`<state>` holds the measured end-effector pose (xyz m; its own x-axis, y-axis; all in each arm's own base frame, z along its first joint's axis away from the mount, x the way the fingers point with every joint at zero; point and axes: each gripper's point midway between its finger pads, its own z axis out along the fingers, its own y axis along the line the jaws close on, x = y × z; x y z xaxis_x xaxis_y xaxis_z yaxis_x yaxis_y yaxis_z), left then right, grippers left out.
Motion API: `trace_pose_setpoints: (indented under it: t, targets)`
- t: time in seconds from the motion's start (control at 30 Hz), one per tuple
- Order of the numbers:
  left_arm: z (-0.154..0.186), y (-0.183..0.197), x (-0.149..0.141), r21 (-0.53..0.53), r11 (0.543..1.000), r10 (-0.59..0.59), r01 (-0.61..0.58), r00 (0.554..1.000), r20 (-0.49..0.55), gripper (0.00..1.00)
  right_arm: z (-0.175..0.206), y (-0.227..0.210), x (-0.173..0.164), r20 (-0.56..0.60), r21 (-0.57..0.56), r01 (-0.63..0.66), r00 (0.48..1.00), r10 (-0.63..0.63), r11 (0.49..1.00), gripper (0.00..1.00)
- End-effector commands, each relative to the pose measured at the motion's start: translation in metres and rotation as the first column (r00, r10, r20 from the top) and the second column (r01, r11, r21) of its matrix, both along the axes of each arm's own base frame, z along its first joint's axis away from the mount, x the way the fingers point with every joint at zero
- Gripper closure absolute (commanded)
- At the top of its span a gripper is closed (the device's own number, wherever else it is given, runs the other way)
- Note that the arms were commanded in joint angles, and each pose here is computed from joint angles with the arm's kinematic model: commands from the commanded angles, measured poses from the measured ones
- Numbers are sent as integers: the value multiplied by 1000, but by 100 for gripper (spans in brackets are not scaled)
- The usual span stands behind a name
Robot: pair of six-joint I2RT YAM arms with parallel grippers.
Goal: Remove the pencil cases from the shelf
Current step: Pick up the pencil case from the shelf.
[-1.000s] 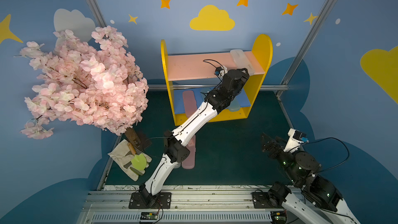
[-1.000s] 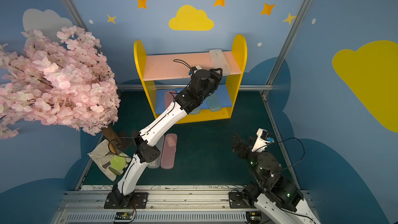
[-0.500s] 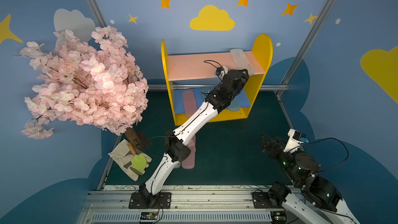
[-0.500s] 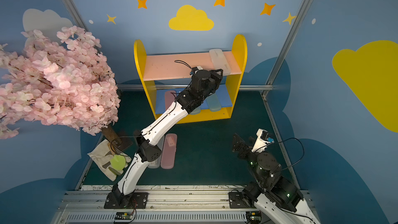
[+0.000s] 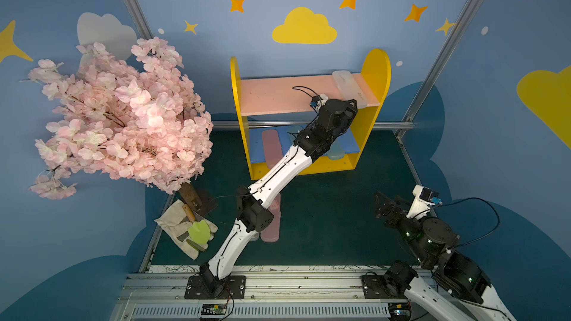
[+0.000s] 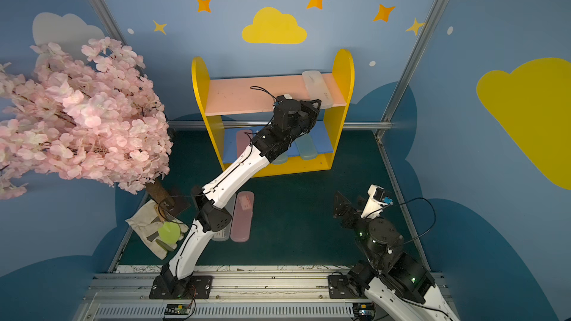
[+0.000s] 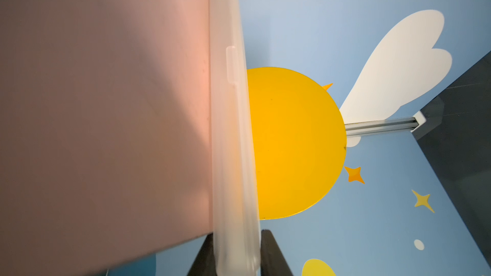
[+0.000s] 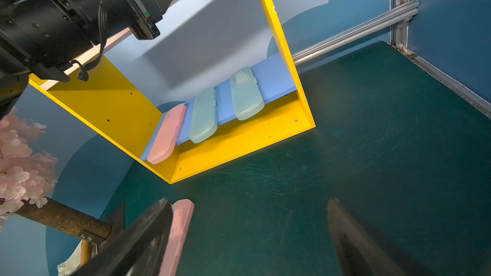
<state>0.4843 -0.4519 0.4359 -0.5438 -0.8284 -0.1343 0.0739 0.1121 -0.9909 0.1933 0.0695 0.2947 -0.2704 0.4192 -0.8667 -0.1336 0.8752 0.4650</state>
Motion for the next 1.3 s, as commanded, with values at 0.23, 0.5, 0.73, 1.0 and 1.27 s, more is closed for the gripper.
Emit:
trace_pose_setpoints:
  t: [0.23, 0.5, 0.73, 1.0, 1.27]
  targets:
    - [14, 6, 3, -5, 1000, -3, 3, 999, 45, 87, 3, -5, -1, 14, 2, 17, 1000, -17, 1000, 5]
    - [51, -3, -25, 4, 988, -155, 156, 976, 152, 96, 12, 10, -6, 45, -52, -88, 995, 90, 995, 4]
    - [87, -5, -67, 54, 948, -318, 315, 916, 244, 97, 14, 18, -4, 29, -31, -111, 993, 112, 993, 4]
    - [93, 24, -104, 89, 949, -316, 304, 905, 283, 97, 25, 24, -6, 45, -24, -146, 988, 147, 989, 4]
    - [70, 83, -142, 63, 974, -225, 216, 931, 289, 97, 50, 39, -14, 123, 12, -252, 961, 248, 968, 4]
